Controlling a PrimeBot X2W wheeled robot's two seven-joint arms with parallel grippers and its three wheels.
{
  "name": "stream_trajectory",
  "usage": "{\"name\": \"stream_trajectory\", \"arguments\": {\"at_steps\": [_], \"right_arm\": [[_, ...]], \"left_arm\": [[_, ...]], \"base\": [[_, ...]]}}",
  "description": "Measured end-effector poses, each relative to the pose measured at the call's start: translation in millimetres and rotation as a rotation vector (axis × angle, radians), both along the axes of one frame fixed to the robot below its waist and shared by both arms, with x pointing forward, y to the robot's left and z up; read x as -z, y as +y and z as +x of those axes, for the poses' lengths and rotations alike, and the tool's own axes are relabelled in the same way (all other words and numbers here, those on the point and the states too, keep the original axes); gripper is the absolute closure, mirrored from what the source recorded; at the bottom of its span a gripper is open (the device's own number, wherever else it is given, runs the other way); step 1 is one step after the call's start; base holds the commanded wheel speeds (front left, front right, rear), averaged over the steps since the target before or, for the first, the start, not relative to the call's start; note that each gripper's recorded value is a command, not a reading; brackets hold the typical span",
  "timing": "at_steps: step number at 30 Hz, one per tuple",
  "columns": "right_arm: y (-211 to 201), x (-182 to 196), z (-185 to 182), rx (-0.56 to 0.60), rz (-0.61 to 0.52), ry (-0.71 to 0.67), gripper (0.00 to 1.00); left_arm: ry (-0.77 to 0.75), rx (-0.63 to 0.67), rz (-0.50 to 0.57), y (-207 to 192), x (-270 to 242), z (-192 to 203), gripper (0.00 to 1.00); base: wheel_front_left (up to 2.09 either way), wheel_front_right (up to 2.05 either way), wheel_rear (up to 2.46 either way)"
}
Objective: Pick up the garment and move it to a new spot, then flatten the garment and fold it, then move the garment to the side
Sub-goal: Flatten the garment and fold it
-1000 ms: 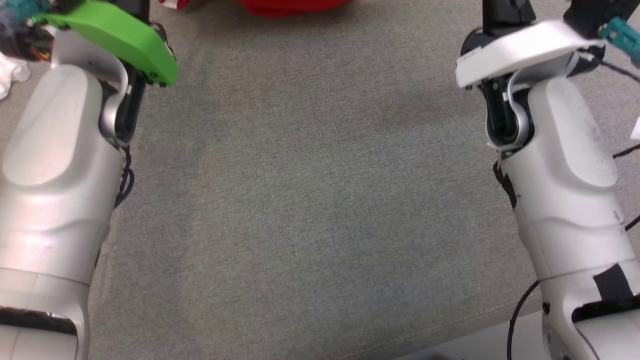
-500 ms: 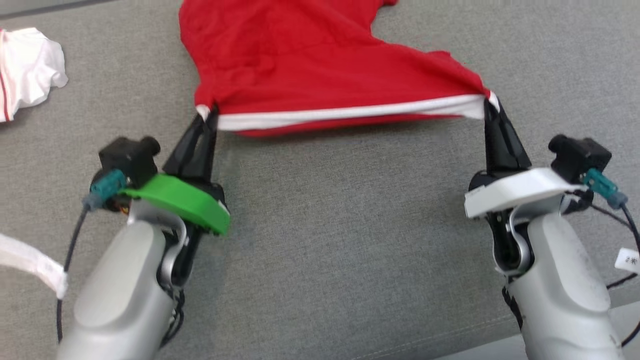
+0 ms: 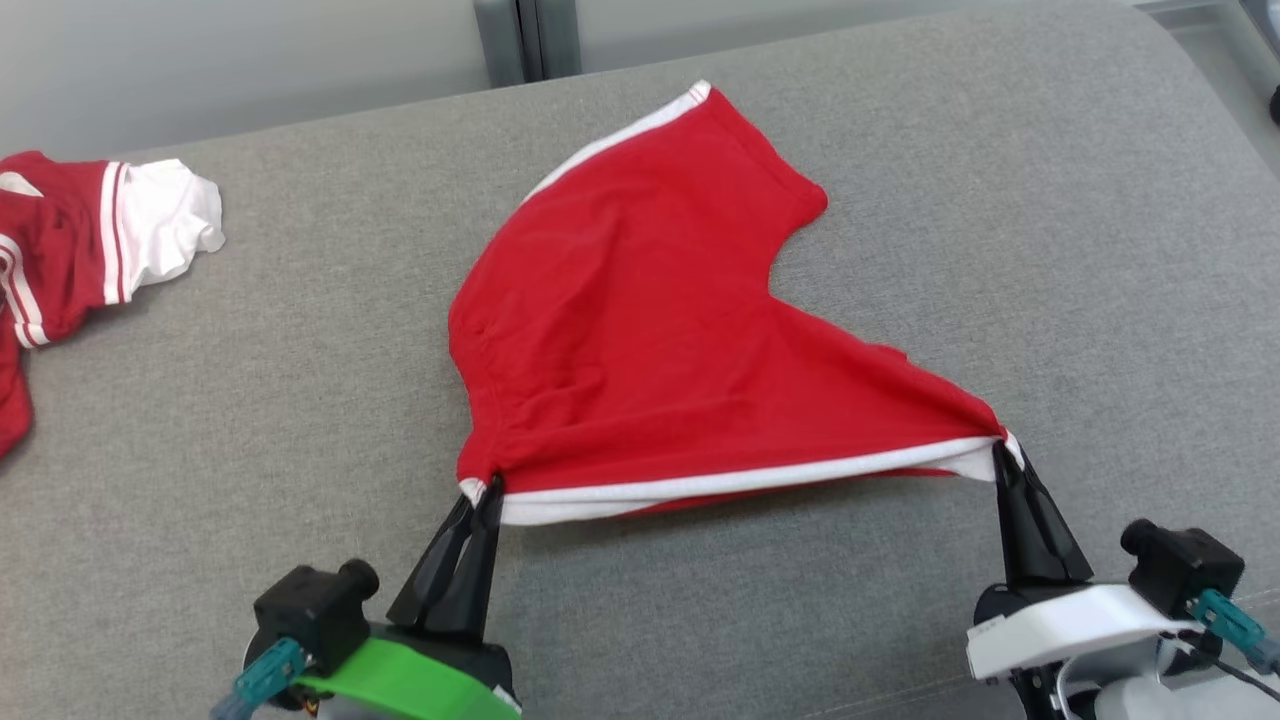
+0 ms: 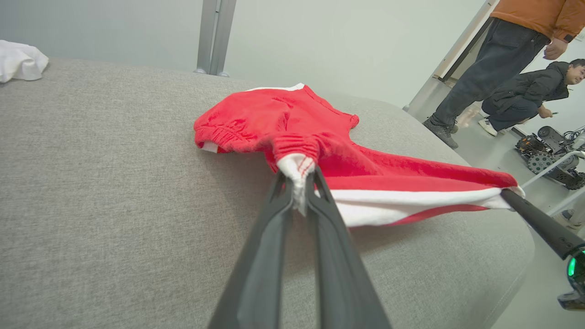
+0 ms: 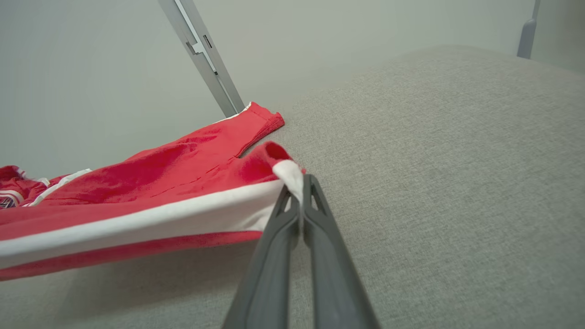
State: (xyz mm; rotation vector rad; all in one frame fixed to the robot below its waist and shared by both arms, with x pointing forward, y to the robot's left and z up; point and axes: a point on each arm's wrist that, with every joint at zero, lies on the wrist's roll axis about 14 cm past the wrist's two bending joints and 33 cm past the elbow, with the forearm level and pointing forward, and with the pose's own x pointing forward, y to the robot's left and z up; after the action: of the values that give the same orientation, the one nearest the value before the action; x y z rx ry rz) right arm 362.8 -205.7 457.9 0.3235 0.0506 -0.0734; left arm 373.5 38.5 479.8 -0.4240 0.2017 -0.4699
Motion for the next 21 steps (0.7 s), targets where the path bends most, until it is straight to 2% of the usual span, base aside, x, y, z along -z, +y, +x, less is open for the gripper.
{"name": "stream_trajectory", "arguments": {"at_steps": [10,15,21], "right_arm": [[-6,-31,-32,0.010,-0.012,-0.039,1.00],[-15,-28,-28,0.023,-0.034,-0.006,1.00],[-12,-19,2,0.000,-0.040,0.019,1.00]], "left_arm": [[0.041,-0.027,-0.003,14,-15,-38,1.00],[0.128,-0.007,-0.044,2,2,-46,1.00],[0.219,-0.042,-0.106,-5,25,-35,1.00]], "base": [[0.00,0.00,0.00],[0.00,0.00,0.00],[0.00,0.00,0.00]]}}
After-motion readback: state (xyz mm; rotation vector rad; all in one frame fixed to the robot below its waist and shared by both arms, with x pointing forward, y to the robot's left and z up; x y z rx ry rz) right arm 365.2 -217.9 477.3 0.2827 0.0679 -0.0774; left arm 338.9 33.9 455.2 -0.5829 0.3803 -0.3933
